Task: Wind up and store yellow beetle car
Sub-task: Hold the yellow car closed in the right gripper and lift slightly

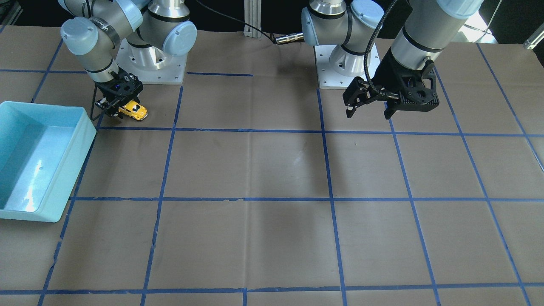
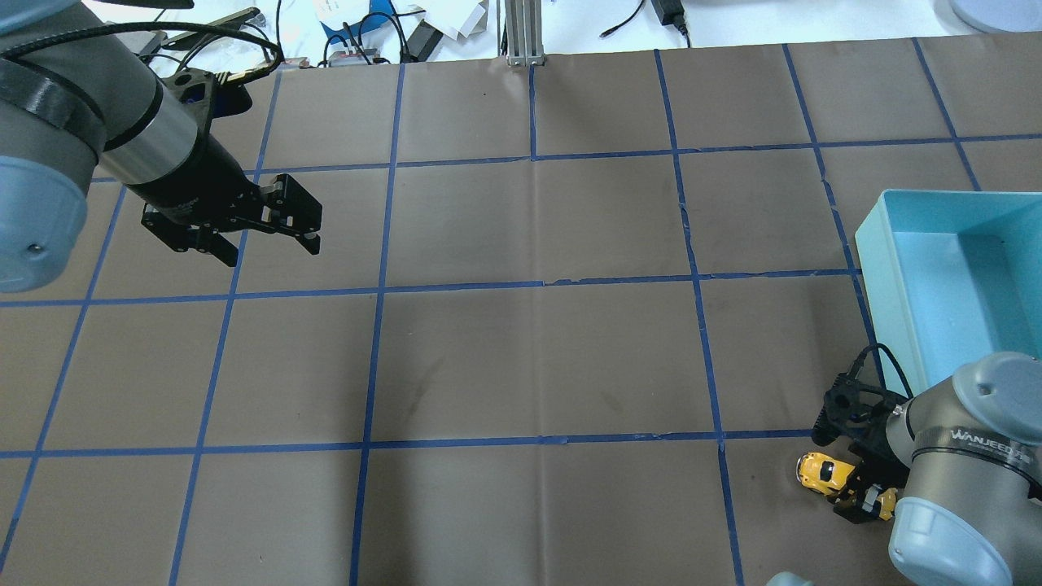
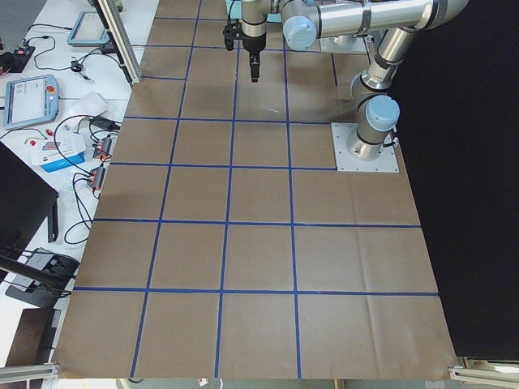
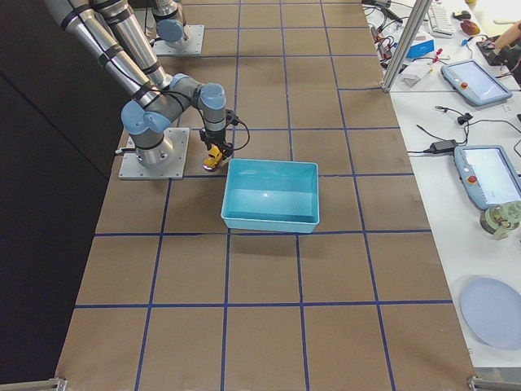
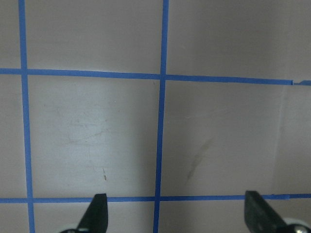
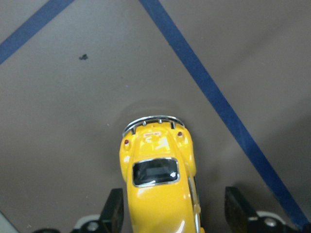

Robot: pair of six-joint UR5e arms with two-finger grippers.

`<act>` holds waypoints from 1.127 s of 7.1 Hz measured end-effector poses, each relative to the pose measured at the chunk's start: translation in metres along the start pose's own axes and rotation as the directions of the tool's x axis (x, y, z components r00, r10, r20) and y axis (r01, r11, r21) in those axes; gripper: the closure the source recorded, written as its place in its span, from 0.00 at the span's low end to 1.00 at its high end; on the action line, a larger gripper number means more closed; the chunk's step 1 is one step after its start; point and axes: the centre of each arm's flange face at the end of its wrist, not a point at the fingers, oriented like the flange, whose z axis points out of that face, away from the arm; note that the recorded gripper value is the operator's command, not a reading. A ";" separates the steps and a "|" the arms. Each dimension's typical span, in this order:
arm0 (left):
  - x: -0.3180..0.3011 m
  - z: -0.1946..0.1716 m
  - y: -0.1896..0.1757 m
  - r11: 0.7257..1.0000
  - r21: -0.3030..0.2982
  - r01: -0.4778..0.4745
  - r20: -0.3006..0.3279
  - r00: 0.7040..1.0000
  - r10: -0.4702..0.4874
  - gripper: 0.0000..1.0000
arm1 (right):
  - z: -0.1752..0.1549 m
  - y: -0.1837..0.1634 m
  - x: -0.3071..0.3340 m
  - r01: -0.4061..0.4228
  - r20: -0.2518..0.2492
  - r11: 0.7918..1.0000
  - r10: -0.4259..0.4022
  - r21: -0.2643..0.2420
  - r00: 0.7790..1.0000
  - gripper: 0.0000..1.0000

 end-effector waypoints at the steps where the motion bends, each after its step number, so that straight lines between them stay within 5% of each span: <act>1: 0.000 0.000 0.000 1.000 0.000 0.000 0.000 1.000 0.000 0.00 | 0.000 0.000 0.000 -0.004 -0.001 1.000 0.004 -0.001 1.000 0.51; 8: 0.000 -0.002 0.001 1.000 0.007 -0.014 0.004 1.000 0.014 0.00 | -0.024 0.006 0.018 -0.030 -0.058 0.998 0.028 -0.048 0.998 0.60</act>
